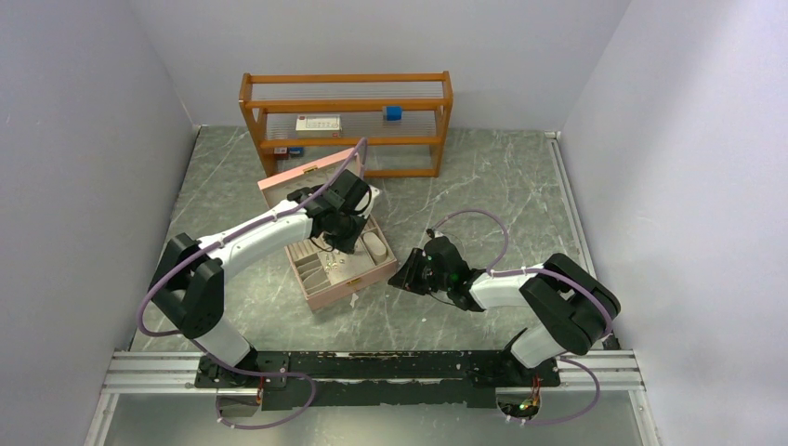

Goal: Organize the mixed jewelry

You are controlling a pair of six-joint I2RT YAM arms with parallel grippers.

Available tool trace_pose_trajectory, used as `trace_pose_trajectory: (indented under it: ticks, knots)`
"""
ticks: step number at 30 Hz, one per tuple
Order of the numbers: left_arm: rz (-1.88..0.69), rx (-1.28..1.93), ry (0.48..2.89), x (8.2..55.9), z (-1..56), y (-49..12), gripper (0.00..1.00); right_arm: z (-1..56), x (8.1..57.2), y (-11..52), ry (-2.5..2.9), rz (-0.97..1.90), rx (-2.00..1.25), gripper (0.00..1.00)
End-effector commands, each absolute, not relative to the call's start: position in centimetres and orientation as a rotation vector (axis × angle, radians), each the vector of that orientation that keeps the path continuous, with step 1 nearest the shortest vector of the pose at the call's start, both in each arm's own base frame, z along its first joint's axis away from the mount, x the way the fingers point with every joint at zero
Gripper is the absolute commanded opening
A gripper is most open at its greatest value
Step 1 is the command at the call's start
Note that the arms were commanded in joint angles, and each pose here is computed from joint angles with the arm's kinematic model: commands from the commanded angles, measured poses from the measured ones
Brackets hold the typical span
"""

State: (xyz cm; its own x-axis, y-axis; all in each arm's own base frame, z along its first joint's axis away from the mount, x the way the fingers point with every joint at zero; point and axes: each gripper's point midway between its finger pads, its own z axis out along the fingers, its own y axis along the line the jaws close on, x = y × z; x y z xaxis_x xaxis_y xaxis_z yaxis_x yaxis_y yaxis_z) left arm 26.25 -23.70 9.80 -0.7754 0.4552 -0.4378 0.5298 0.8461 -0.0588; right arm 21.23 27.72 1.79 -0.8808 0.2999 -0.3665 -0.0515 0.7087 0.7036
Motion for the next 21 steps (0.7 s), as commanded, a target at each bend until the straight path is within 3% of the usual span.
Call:
trace_pose_trajectory:
  ticks: [1, 21]
  knots:
    - [-0.264, 0.718, 2.574, 26.44, 10.30, -24.13, 0.05, 1.12, 20.99, 27.38, 2.463, 0.998, 0.188, 0.26]
    - [-0.263, 0.766, 2.596, 25.80, 10.08, -23.84, 0.05, 0.88, 21.00, 27.52, 2.474, 0.999, 0.188, 0.26]
